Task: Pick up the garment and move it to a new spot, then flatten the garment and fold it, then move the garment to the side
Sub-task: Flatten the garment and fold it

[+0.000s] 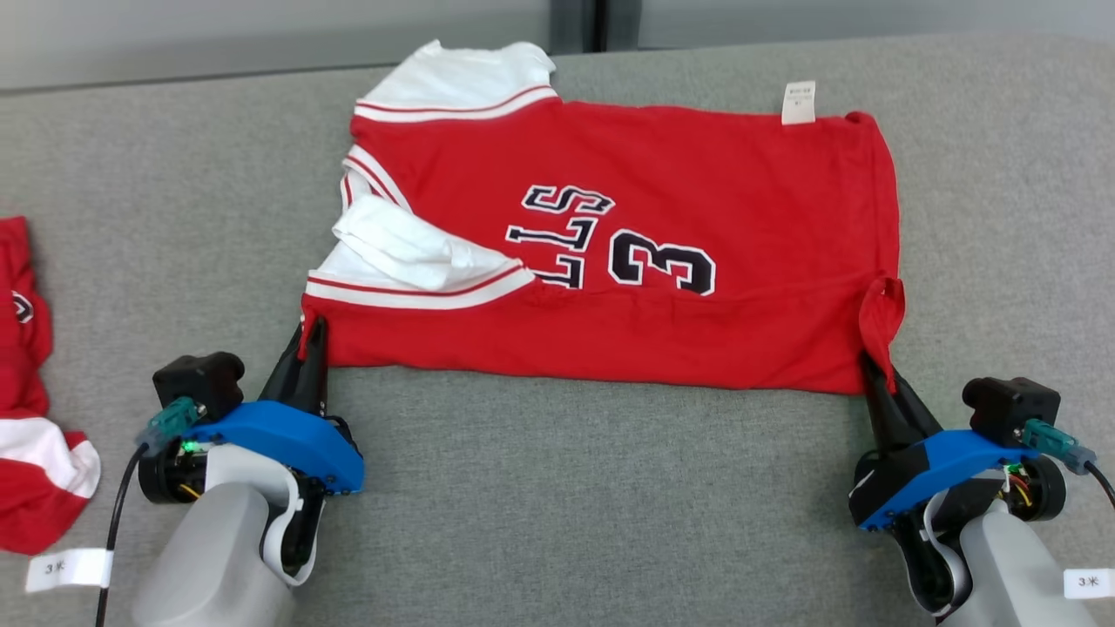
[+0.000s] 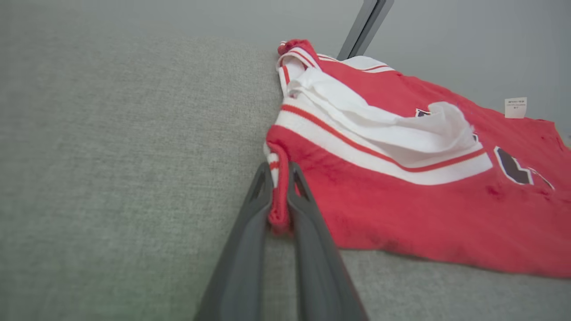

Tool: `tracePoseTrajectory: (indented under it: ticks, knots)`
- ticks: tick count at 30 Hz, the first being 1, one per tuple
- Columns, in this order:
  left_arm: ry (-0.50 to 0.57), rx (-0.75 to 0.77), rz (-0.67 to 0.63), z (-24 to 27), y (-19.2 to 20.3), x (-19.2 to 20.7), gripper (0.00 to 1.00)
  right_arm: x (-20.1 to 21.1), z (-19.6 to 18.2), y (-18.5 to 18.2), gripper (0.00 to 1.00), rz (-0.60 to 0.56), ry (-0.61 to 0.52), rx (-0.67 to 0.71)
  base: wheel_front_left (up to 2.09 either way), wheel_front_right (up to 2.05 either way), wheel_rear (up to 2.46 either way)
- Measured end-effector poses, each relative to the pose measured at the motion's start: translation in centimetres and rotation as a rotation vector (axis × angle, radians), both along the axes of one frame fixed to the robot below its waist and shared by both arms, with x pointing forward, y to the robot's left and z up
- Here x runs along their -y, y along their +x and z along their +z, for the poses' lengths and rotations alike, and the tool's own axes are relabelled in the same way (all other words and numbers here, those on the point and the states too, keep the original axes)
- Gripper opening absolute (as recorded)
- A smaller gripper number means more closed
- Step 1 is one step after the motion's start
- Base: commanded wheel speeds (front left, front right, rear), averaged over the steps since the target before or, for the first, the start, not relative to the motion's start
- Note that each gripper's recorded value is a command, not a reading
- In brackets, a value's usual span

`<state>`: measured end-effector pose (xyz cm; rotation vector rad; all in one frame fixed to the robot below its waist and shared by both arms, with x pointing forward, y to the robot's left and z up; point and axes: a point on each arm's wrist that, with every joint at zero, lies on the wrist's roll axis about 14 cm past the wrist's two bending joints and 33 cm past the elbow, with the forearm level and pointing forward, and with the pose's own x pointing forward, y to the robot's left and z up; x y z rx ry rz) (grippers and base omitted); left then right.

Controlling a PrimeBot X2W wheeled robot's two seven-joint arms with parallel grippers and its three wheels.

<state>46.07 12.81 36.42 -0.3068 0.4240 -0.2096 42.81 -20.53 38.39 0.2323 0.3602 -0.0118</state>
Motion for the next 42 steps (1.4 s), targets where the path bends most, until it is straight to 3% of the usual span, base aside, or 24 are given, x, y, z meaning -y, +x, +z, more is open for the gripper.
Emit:
tracePoseTrajectory:
  ticks: [11,22,30,31,33,38,42]
  knots:
    - [-0.088,0.088,0.12,3.3,-5.7,-2.0,0.0,-1.7,2.9,-3.0,0.0,0.021,0.051,0.091,0.0,0.0,0.0]
    - [-0.098,0.079,0.244,3.8,-13.4,-3.5,0.0,-2.1,3.2,-7.9,0.0,0.032,0.075,0.051,0.0,0.0,0.0]
    - [-0.088,0.027,0.245,3.8,-15.5,-3.0,0.0,-1.7,2.6,-10.8,0.0,0.022,0.074,-0.039,0.0,0.0,0.0]
    - [-0.075,0.019,0.24,3.6,-15.7,-3.1,0.0,-1.8,2.4,-11.1,0.1,0.02,0.077,-0.056,0.0,0.0,0.0]
    - [-0.056,0.015,0.232,3.3,-15.6,-3.3,1.0,-1.7,2.3,-11.3,1.0,0.014,0.08,-0.06,0.0,0.0,0.0]
    - [0.0,0.076,0.203,4.2,-13.9,-3.7,1.0,-1.5,3.2,-10.4,1.0,0.018,0.039,-0.014,0.0,0.0,0.0]
    - [0.019,0.193,0.179,6.9,-11.0,-3.6,1.0,-0.4,6.1,-8.1,1.0,0.004,-0.007,0.108,0.0,0.0,0.0]
